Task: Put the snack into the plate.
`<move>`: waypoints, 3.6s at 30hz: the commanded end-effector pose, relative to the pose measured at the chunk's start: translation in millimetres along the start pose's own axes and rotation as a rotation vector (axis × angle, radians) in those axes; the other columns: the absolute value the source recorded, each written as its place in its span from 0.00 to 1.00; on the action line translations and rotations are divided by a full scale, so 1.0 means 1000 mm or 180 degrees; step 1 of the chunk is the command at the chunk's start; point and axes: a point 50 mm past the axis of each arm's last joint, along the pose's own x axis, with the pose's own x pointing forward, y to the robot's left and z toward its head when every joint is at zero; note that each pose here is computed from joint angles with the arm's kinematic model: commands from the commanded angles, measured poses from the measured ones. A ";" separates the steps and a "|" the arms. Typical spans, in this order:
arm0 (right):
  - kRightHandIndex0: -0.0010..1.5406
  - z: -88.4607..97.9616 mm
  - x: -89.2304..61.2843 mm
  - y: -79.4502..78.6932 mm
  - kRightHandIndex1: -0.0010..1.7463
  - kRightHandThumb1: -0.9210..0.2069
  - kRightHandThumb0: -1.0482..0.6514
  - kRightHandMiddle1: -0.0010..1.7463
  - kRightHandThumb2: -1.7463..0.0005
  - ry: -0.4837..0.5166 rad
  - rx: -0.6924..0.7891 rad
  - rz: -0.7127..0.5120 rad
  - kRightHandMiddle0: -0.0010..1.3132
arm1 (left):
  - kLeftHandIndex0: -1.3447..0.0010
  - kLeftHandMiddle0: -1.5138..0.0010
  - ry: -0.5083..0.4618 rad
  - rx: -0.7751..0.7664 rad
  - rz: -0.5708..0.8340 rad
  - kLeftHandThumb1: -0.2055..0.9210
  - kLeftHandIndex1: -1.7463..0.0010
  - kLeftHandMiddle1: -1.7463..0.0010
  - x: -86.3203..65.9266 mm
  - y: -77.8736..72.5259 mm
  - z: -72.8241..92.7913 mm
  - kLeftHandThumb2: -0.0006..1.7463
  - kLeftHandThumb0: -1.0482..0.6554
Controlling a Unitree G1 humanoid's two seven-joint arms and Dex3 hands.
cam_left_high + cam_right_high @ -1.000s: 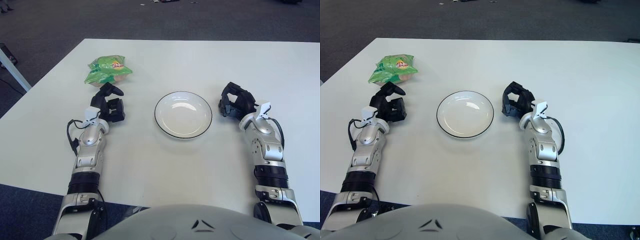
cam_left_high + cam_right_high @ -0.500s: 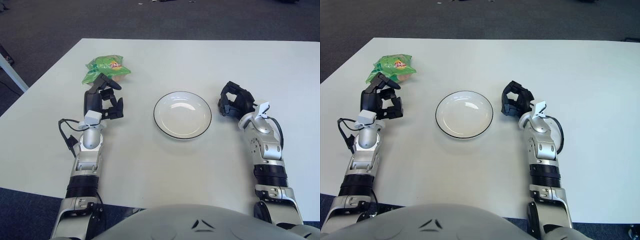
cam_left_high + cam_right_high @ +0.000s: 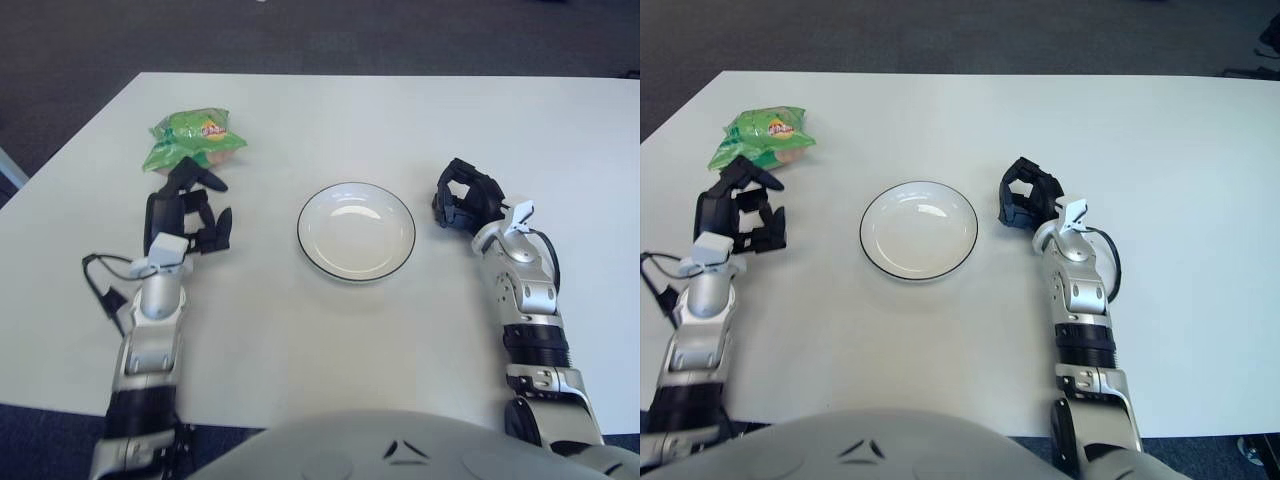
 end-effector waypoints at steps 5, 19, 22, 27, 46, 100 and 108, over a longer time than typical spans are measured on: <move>0.84 -0.044 -0.010 -0.001 1.00 0.56 0.33 1.00 0.22 0.0574 0.0033 -0.0096 0.49 | 0.54 0.18 -0.0247 0.0780 0.0046 0.46 0.00 0.00 0.024 0.038 0.029 0.76 0.33; 0.84 -0.046 -0.008 -0.001 1.00 0.57 0.32 1.00 0.22 0.0545 -0.0031 0.0002 0.49 | 0.57 0.23 -0.0696 0.2094 -0.0013 0.50 0.00 0.00 0.070 0.065 0.063 0.73 0.34; 0.84 -0.046 -0.008 -0.001 1.00 0.57 0.32 1.00 0.22 0.0542 -0.0023 0.0010 0.49 | 0.57 0.24 -0.0767 0.2327 -0.0006 0.51 0.00 0.00 0.074 0.065 0.066 0.72 0.34; 0.83 -0.047 -0.008 0.000 1.00 0.57 0.32 1.00 0.22 0.0550 -0.0015 0.0013 0.49 | 0.58 0.24 -0.0814 0.2631 -0.0025 0.52 0.00 0.00 0.084 0.066 0.069 0.71 0.34; 0.83 -0.047 -0.008 -0.001 1.00 0.57 0.32 1.00 0.22 0.0559 -0.0063 0.0007 0.49 | 0.65 0.35 -0.0776 0.2979 -0.0239 0.62 0.00 0.00 0.125 0.060 0.051 0.63 0.36; 0.84 -0.048 -0.010 -0.006 1.00 0.57 0.32 1.00 0.22 0.0538 -0.0110 0.0050 0.49 | 1.00 1.00 0.0279 0.3141 -0.0859 1.00 0.95 1.00 0.144 -0.014 -0.064 0.24 0.00; 0.84 -0.048 -0.011 -0.007 1.00 0.57 0.32 1.00 0.22 0.0529 -0.0199 0.0055 0.49 | 1.00 1.00 0.0356 0.3266 -0.0823 1.00 1.00 1.00 0.137 -0.033 -0.071 0.15 0.00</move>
